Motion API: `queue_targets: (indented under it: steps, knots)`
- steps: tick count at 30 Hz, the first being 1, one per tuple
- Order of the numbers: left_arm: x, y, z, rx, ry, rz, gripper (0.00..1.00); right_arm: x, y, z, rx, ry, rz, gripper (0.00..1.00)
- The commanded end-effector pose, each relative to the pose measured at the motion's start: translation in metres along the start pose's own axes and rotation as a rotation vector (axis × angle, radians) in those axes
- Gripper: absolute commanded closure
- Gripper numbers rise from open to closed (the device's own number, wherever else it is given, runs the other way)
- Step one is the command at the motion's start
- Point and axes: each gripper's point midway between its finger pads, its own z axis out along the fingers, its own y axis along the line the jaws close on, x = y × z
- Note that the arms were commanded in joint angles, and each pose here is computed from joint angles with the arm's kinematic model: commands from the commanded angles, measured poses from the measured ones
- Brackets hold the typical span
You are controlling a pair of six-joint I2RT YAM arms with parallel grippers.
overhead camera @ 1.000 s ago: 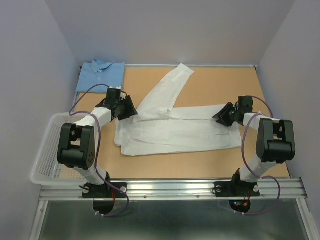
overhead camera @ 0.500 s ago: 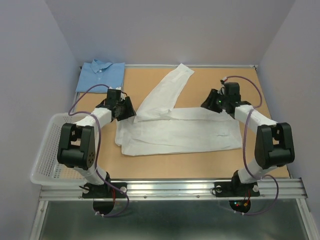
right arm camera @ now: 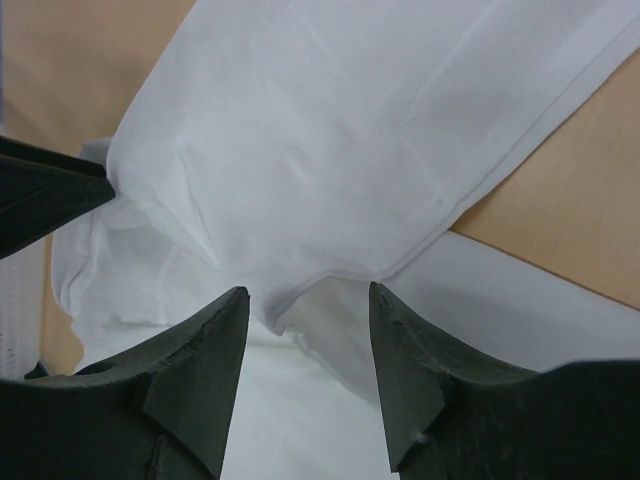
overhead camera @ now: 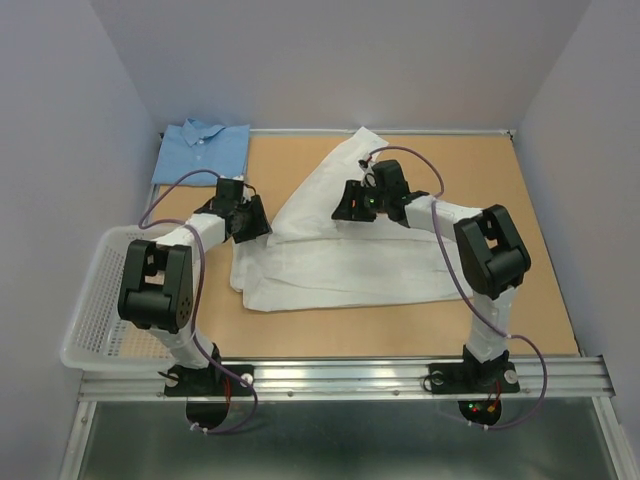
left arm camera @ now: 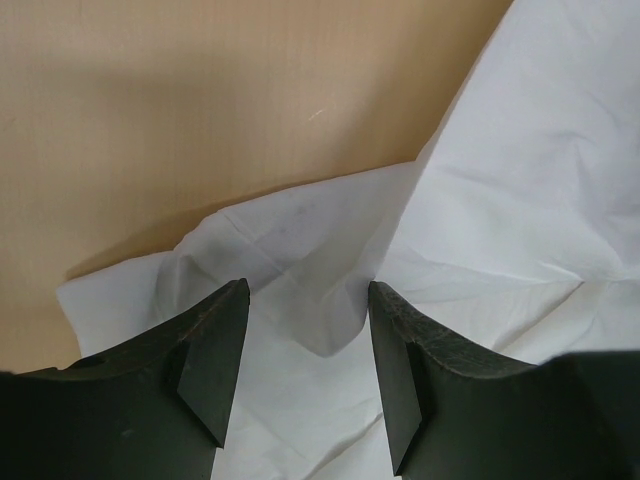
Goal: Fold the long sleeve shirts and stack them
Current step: Fold the shirt
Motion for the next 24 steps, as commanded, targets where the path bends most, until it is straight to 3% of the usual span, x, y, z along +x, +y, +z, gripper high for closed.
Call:
queue_targets:
  steps: [1, 14, 21, 24]
  knots:
    - [-0.020, -0.003, 0.001, 0.006, -0.042, -0.007, 0.38, -0.026, 0.022, 0.014, -0.049, -0.069, 0.015, 0.43]
    - [-0.021, -0.005, 0.015, 0.028, -0.032, -0.051, 0.38, -0.005, 0.035, 0.025, -0.156, -0.015, 0.050, 0.44]
    - [-0.021, 0.000, 0.015, 0.028, -0.032, -0.080, 0.38, 0.030, 0.019, 0.031, -0.141, 0.067, 0.108, 0.51]
    - [-0.022, 0.003, 0.014, 0.026, -0.038, -0.089, 0.38, 0.035, 0.019, 0.029, -0.145, 0.079, 0.102, 0.62]
